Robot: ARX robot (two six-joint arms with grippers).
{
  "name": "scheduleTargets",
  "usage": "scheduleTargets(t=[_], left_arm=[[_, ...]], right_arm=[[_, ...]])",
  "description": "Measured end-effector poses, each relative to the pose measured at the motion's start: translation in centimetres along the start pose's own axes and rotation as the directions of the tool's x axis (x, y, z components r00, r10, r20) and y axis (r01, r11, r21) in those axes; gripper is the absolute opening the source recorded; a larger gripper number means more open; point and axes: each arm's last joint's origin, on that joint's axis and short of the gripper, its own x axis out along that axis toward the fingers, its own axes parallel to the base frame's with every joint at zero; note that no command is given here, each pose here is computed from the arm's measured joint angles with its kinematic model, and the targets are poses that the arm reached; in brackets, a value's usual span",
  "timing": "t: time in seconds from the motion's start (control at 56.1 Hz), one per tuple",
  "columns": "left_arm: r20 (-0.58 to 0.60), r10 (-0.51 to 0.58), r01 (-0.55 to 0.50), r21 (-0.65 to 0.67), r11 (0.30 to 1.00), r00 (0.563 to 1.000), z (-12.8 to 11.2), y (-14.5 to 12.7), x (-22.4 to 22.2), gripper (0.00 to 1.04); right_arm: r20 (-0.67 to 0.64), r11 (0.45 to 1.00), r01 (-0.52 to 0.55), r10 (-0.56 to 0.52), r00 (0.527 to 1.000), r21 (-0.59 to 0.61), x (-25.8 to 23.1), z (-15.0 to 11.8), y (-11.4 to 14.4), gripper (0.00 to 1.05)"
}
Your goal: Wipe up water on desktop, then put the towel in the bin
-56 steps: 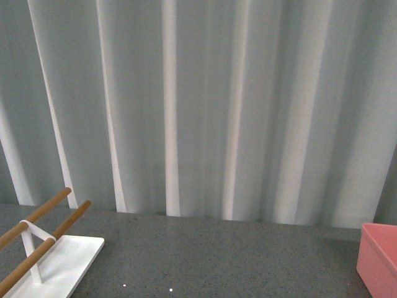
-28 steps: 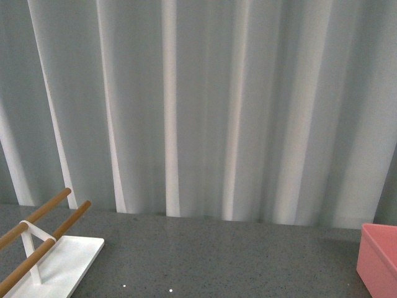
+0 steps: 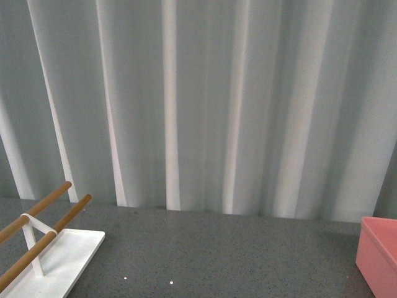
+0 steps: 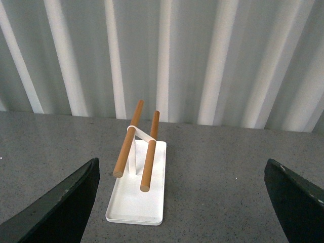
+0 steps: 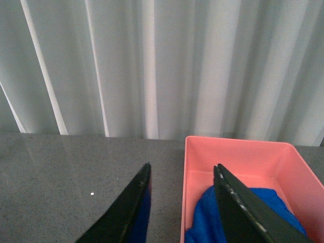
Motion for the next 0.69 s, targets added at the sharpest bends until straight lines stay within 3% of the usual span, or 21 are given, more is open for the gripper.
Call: scheduleTargets(t=[0.303,0.695], left_arm=[[0.000,0.000,0.000,0.000,1.000,1.000,0.00,0.00,0.00,0.98],[0.000,0.000,0.000,0.000,1.000,1.000,0.00,0.00,0.00,0.98]], right_arm=[[0.000,1.000,0.000,0.000,1.000,0.001,0.00,0.00,0.00,1.00],[0.000,1.000,0.000,0.000,1.000,0.001,0.00,0.00,0.00,0.98]])
